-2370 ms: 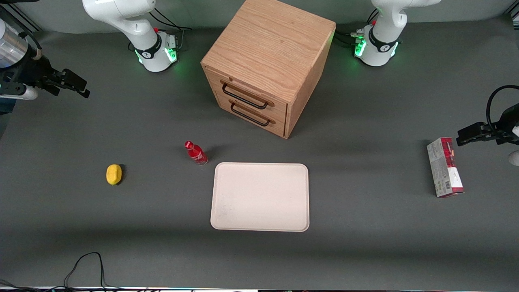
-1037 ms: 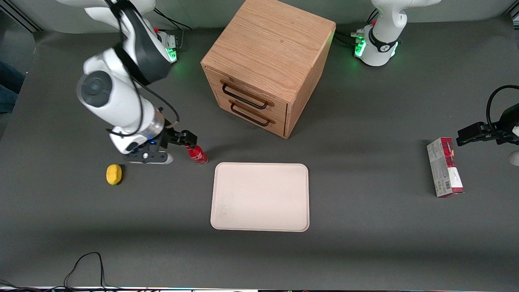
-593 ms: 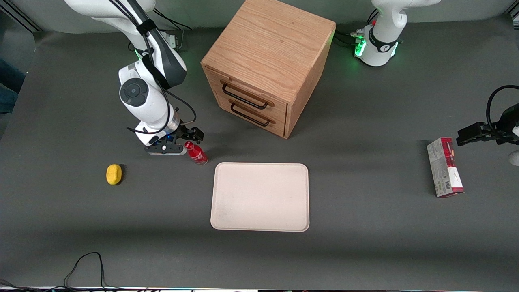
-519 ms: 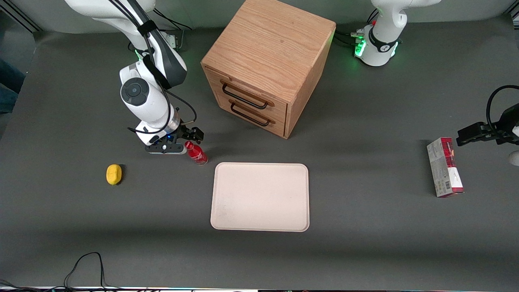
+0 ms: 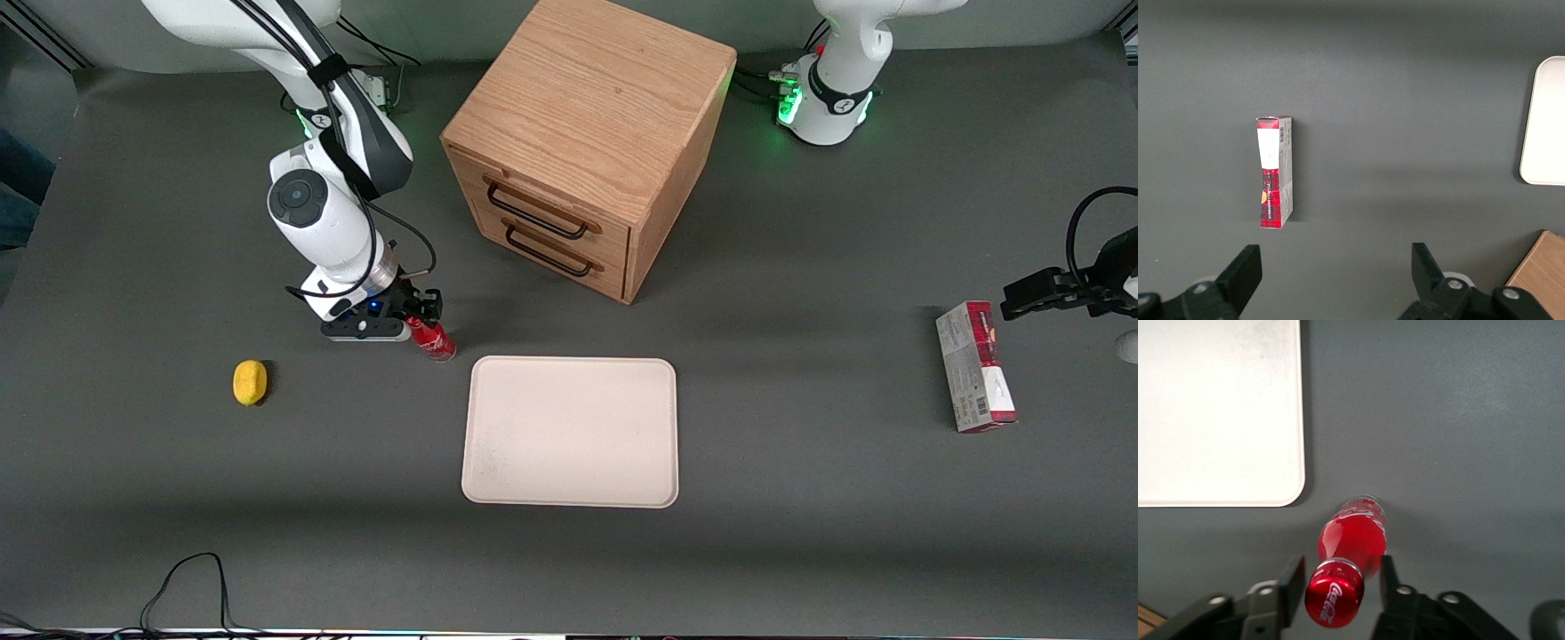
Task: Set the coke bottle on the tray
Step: 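Close the right gripper around the red bottle's body, then lift the red bottle and carry it to the tray's edge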
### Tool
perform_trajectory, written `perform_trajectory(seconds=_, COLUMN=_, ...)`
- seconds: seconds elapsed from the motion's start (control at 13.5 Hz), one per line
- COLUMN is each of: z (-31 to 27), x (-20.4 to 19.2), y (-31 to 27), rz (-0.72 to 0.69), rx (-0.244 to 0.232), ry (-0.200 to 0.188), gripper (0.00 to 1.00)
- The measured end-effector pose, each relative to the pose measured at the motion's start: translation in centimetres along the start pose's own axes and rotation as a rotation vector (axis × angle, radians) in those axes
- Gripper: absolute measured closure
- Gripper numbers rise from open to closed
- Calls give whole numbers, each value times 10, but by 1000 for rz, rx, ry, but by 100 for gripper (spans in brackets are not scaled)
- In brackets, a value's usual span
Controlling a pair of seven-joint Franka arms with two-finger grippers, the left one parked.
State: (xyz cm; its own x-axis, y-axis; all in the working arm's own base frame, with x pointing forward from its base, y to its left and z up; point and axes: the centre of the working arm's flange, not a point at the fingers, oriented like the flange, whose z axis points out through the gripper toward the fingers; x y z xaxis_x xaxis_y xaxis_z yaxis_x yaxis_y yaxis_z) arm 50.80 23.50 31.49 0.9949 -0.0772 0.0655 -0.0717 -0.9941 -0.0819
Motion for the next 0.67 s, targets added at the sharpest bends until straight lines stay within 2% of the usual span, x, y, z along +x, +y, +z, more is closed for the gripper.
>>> perform_trajectory(seconds=0.07, z=-1, x=1, y=1, rz=-1, rx=-2, ry=3, gripper=67)
perform_trajectory(seconds=0.44, z=-20, x=15, y=-7, rz=0, rx=2, ry=10, gripper=67)
perform_trajectory(seconds=0.67, z=-88, x=53, y=-27, rz=3, rx=-8, ry=-15, gripper=67)
